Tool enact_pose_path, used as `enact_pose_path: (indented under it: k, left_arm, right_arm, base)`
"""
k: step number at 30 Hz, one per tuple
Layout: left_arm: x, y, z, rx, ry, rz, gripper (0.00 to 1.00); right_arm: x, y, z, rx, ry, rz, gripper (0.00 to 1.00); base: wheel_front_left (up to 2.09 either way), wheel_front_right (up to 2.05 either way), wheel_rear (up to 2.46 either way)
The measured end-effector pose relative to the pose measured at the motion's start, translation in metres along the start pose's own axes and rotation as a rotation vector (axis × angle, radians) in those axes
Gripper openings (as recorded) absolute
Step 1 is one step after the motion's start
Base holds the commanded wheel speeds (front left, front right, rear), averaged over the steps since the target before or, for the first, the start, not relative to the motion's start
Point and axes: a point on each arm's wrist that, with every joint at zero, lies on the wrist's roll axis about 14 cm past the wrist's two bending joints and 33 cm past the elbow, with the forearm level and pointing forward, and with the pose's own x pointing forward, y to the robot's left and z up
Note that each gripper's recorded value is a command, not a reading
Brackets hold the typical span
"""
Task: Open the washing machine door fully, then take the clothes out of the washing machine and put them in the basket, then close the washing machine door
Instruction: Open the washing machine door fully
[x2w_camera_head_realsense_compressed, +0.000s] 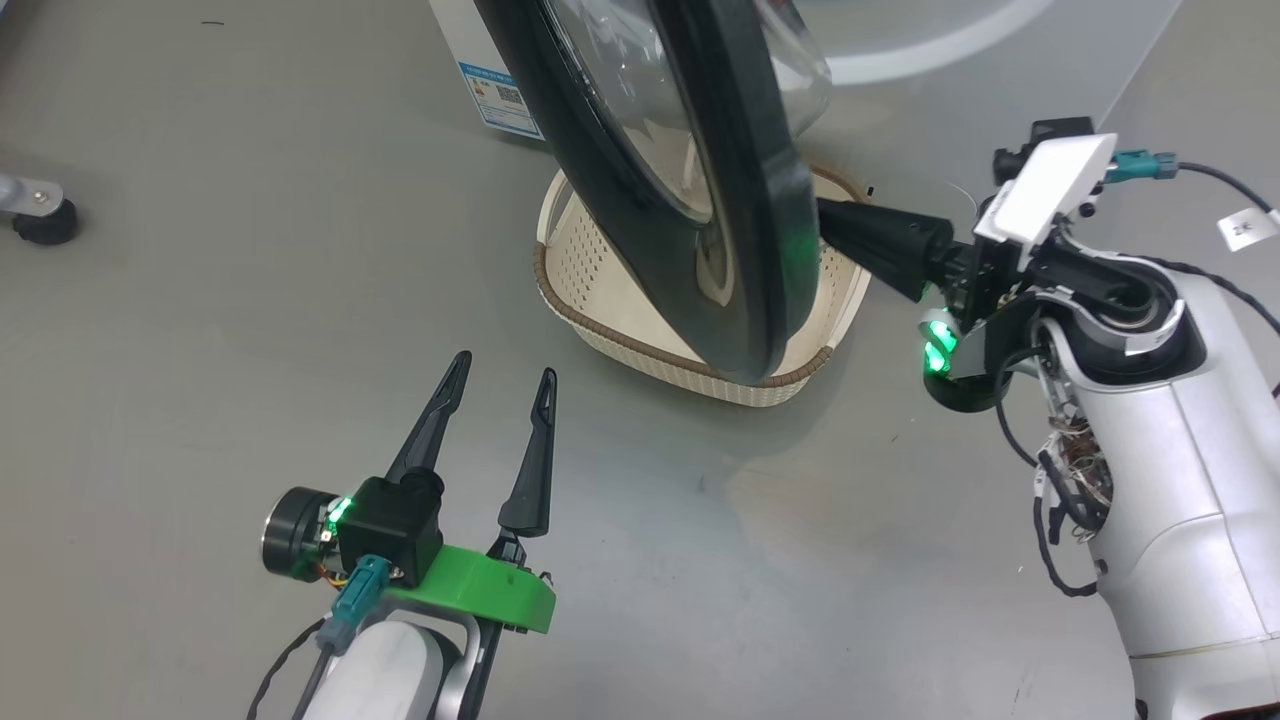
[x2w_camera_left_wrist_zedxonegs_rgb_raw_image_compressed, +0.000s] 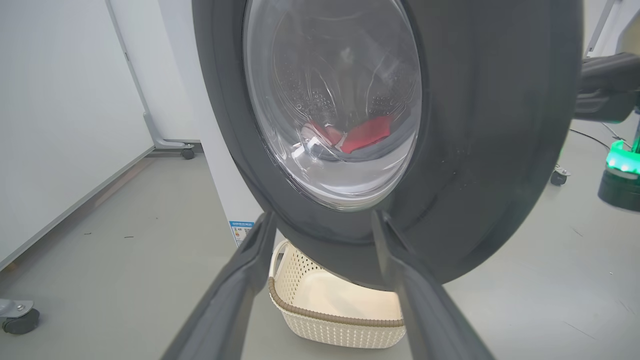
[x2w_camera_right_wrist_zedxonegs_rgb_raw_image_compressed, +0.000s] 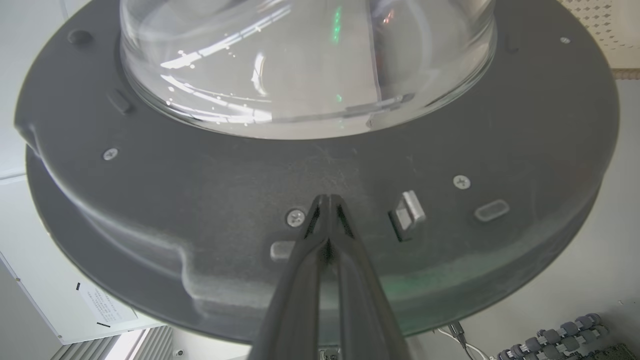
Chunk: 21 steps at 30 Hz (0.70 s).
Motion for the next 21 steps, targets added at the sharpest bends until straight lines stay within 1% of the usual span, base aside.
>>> enact_pose_path:
  k: [16,21]
  left_arm:
    - [-0.004,0.002,0.007,0.009,-0.019,0.006,1.00]
    - [-0.006,0.002,0.009,0.009,-0.023,0.008,1.00]
  right_arm:
    - [0.021,-0.012,-0.038,0.011,0.117,-0.035,0.00]
    - [0.026,-0.011,-0.049,0.029,0.147,-0.023,0.00]
  base:
    - [0.00,0.00,0.00]
    - [0.00,0.00,0.00]
